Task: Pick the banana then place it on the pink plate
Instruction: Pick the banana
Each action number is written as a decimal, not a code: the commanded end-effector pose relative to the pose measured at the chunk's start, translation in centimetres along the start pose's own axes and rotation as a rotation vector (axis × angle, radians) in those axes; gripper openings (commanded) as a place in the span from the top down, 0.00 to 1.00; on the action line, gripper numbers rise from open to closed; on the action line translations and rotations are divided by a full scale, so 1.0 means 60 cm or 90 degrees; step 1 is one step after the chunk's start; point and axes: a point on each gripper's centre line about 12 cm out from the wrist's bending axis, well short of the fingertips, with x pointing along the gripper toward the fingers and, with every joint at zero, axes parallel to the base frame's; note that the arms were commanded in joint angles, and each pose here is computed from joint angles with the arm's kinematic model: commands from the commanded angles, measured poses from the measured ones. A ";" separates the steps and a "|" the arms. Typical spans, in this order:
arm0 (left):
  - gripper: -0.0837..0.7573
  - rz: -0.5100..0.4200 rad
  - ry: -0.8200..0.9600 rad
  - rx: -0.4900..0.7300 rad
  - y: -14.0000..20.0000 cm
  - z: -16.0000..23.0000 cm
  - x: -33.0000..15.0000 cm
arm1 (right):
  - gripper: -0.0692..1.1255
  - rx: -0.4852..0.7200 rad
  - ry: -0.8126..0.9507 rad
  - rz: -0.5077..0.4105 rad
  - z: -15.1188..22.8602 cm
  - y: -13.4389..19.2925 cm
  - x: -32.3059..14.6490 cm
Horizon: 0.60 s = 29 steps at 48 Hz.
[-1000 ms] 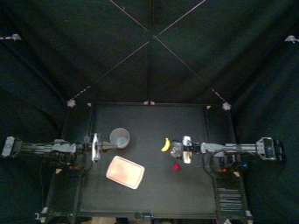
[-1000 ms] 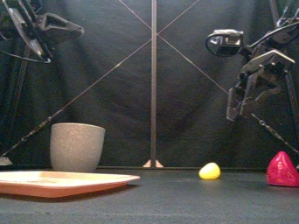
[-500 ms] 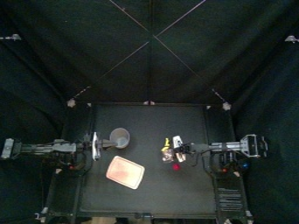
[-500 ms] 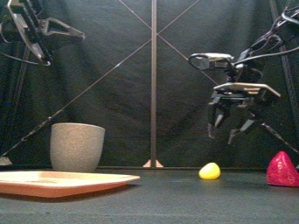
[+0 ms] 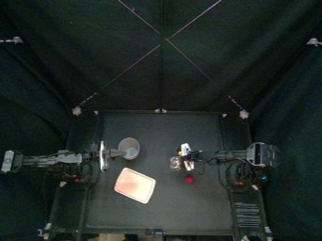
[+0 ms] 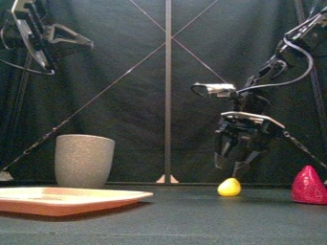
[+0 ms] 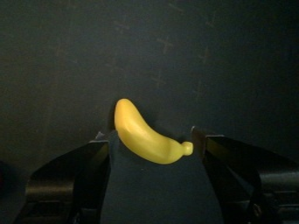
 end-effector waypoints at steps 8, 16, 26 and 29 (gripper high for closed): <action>0.90 0.010 -0.017 0.002 0.005 0.012 0.003 | 0.12 0.034 0.011 0.015 -0.002 0.002 0.014; 0.90 0.010 -0.019 0.002 0.004 0.013 0.002 | 0.12 0.042 0.027 0.027 -0.009 0.009 0.027; 0.90 0.010 -0.020 0.000 0.005 0.012 0.000 | 0.22 0.061 0.037 0.031 -0.010 0.005 0.027; 0.90 0.011 -0.018 -0.001 0.005 0.010 -0.001 | 0.30 0.065 0.045 0.035 -0.012 0.006 0.027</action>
